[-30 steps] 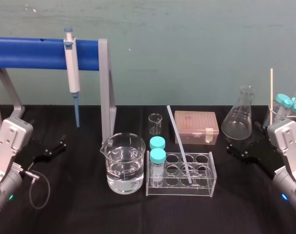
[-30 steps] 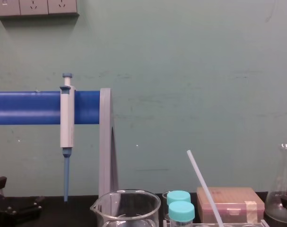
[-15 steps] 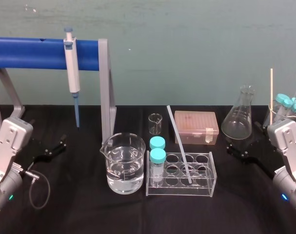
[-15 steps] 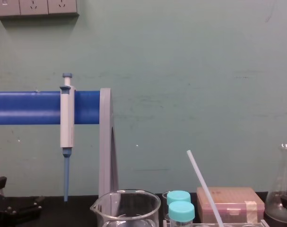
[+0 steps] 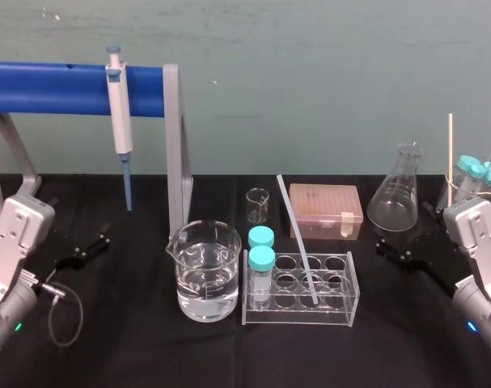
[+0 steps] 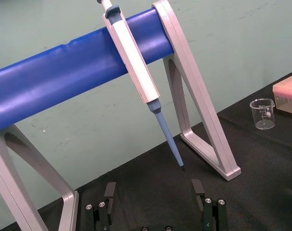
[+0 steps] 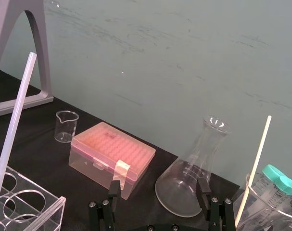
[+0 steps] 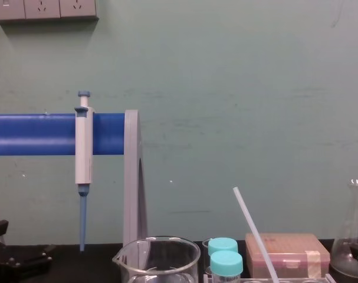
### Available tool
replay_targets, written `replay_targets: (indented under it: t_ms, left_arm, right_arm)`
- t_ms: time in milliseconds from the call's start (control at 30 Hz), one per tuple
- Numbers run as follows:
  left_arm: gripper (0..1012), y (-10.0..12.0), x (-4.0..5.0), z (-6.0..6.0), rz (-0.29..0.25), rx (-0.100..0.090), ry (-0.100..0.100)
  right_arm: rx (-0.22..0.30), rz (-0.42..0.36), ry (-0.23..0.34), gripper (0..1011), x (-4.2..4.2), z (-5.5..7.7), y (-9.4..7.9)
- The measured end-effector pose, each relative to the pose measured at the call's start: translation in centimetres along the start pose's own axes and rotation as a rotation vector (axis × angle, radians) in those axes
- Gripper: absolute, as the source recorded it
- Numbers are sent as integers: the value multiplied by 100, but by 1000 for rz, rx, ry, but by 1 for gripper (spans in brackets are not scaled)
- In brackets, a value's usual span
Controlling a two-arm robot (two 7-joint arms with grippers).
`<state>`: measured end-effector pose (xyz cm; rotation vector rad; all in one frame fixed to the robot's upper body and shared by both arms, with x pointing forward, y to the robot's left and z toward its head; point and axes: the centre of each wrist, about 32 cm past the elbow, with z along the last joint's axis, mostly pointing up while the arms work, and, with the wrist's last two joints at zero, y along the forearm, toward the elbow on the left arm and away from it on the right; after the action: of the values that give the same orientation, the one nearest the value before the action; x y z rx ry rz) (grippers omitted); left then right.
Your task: Pick up the stirring rod with one hand, then place it down.
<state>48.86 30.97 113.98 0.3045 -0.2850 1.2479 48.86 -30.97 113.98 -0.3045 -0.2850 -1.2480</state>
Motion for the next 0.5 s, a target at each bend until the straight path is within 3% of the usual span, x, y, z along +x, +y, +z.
replay_targets:
  t_ms: [500]
  left_arm:
    - [1000, 0, 0, 0, 0, 0, 0]
  right_arm:
    - [0, 0, 0, 1003, 0, 0, 0]
